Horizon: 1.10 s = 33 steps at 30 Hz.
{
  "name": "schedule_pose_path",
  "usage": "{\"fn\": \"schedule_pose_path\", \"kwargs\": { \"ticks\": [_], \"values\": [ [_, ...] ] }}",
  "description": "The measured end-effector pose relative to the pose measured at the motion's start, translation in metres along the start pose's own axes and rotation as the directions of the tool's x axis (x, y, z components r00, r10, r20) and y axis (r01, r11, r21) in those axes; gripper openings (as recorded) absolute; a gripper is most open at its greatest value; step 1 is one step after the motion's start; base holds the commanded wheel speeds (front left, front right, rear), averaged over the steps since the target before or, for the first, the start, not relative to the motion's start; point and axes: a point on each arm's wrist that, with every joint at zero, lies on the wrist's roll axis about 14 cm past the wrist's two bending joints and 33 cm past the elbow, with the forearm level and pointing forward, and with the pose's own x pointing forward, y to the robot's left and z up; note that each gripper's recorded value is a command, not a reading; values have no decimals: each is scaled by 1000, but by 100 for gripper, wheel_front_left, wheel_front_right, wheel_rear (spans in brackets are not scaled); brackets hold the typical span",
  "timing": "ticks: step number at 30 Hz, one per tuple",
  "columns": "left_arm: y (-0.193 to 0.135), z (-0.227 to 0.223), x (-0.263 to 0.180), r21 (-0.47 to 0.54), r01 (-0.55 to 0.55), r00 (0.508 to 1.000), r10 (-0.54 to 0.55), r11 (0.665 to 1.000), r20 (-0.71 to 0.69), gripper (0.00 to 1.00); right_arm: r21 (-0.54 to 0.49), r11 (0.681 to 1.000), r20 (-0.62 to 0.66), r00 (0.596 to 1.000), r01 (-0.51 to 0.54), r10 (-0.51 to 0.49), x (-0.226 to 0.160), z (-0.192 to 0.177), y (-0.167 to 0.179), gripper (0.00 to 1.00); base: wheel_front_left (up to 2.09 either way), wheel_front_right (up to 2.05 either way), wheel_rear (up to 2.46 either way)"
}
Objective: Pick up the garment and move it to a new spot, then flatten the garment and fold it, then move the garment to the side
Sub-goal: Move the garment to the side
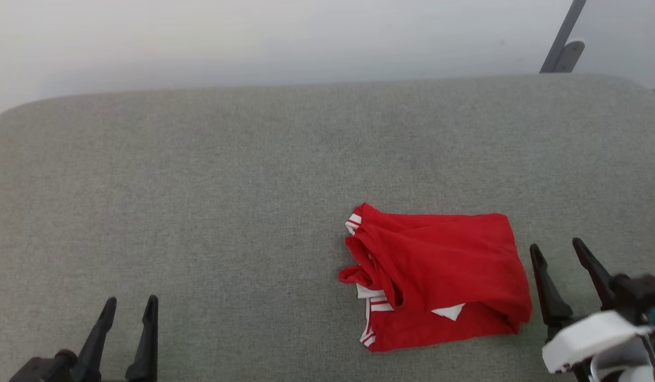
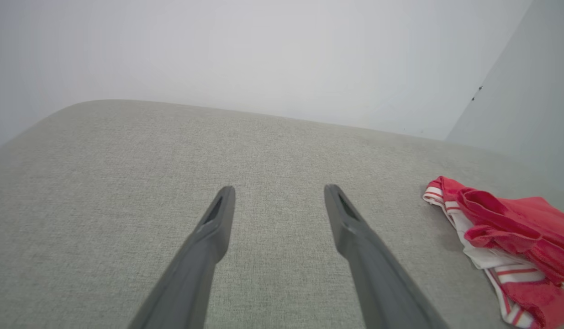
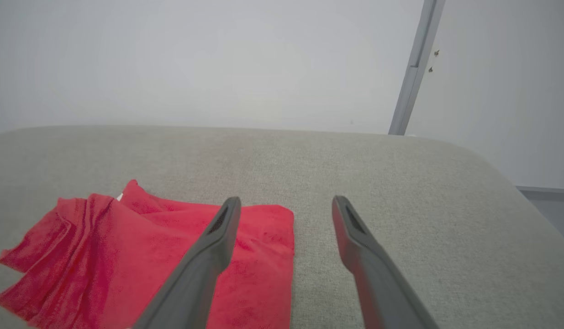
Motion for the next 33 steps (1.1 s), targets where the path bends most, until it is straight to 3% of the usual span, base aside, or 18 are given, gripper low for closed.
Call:
{"fn": "schedule_pose_path", "kwargs": {
  "ticks": [4,8,12,18,24,25,26,27,28,29,33],
  "values": [
    [-3,-3,10,-6,16,1000,-16,1000,-11,100,-45,998,-146,989,-34,27,15,-16,0,100,0,0,0],
    [-8,-4,26,-5,44,999,-44,999,-19,100,-107,990,-311,949,-92,54,33,-29,-1,100,0,0,0],
    [-12,-8,43,-8,70,997,-70,998,-30,100,-107,985,-489,870,-137,68,43,-48,-2,100,0,0,0],
    [-13,-15,64,-11,91,995,-92,996,-49,100,-39,985,-716,692,-170,91,41,-86,3,100,0,0,0],
    [-9,-26,75,-24,87,993,-88,996,-77,100,20,984,-787,604,-178,125,45,-111,18,100,0,0,0],
    [-8,-28,76,-23,85,993,-87,996,-81,100,26,984,-790,600,-176,128,47,-114,19,96,0,0,0],
    [-7,-29,77,-21,83,993,-85,996,-86,100,32,984,-792,596,-173,131,48,-116,22,58,0,0,0],
    [-5,-30,78,-19,83,992,-85,996,-91,100,34,984,-792,596,-174,133,49,-118,23,45,0,0,0],
    [-5,-32,78,-15,86,992,-87,996,-96,100,42,984,-788,600,-170,138,50,-118,25,4,0,0,0],
    [-5,-34,79,-12,92,990,-93,996,-102,100,52,985,-784,605,-166,143,50,-118,27,0,0,0,0],
    [-15,-36,88,-9,138,985,-138,990,-106,100,63,992,-752,648,-113,121,49,-114,19,0,0,0,0]
  ]
}}
